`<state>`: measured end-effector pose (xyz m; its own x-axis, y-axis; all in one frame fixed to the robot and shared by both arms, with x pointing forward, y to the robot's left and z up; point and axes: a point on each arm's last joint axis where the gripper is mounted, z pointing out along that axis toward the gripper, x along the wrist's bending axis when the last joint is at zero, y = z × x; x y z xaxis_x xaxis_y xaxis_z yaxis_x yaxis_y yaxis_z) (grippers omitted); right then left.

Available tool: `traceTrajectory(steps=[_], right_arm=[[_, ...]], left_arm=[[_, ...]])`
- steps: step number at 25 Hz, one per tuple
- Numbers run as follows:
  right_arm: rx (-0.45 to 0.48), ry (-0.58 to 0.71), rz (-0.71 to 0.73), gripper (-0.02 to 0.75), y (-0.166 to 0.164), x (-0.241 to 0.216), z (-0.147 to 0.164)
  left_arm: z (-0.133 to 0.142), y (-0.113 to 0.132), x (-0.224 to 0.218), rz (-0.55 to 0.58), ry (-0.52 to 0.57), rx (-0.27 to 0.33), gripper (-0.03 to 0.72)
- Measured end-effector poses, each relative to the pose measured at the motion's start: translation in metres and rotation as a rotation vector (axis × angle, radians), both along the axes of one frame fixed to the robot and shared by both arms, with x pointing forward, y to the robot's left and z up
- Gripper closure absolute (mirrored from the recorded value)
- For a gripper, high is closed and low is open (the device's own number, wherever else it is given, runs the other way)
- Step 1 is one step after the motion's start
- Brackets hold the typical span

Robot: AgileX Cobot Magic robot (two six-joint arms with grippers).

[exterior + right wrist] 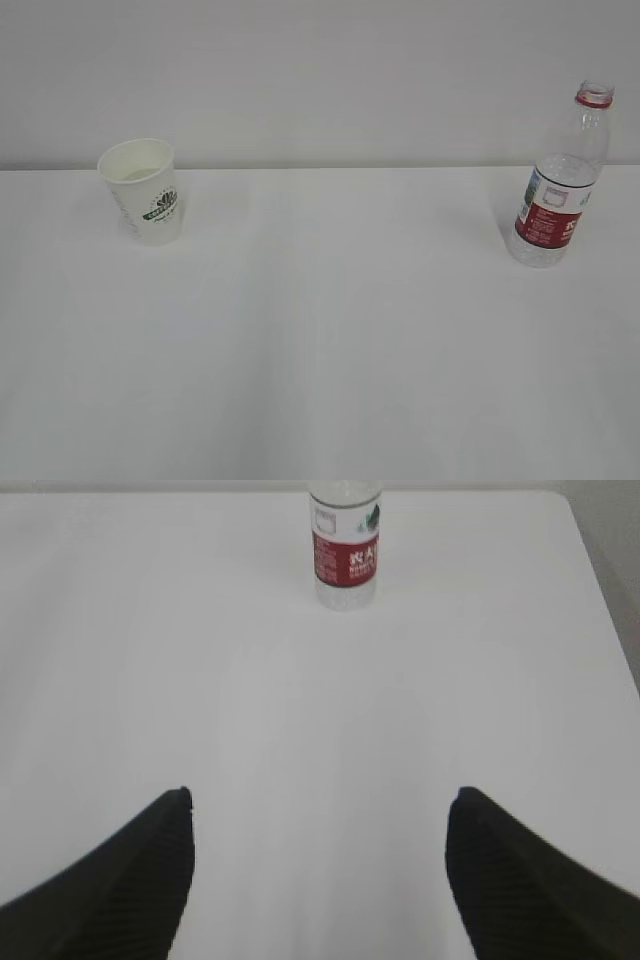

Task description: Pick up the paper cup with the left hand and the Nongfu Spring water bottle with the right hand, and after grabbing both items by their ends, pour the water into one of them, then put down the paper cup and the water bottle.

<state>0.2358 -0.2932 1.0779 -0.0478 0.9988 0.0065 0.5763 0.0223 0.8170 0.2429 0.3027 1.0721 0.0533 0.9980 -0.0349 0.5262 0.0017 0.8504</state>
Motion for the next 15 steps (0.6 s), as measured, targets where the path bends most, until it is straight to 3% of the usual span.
traceTrajectory(steps=[6,15], right_arm=[[-0.011,0.033,-0.016,0.15,-0.002,-0.011,-0.028],[-0.014,-0.036,-0.023,0.15,-0.002,-0.006,-0.034]], left_arm=[[-0.015,-0.002,0.005,-0.012,0.049,-0.013,0.307],[-0.016,-0.002,0.005,-0.021,0.049,-0.012,0.307]])
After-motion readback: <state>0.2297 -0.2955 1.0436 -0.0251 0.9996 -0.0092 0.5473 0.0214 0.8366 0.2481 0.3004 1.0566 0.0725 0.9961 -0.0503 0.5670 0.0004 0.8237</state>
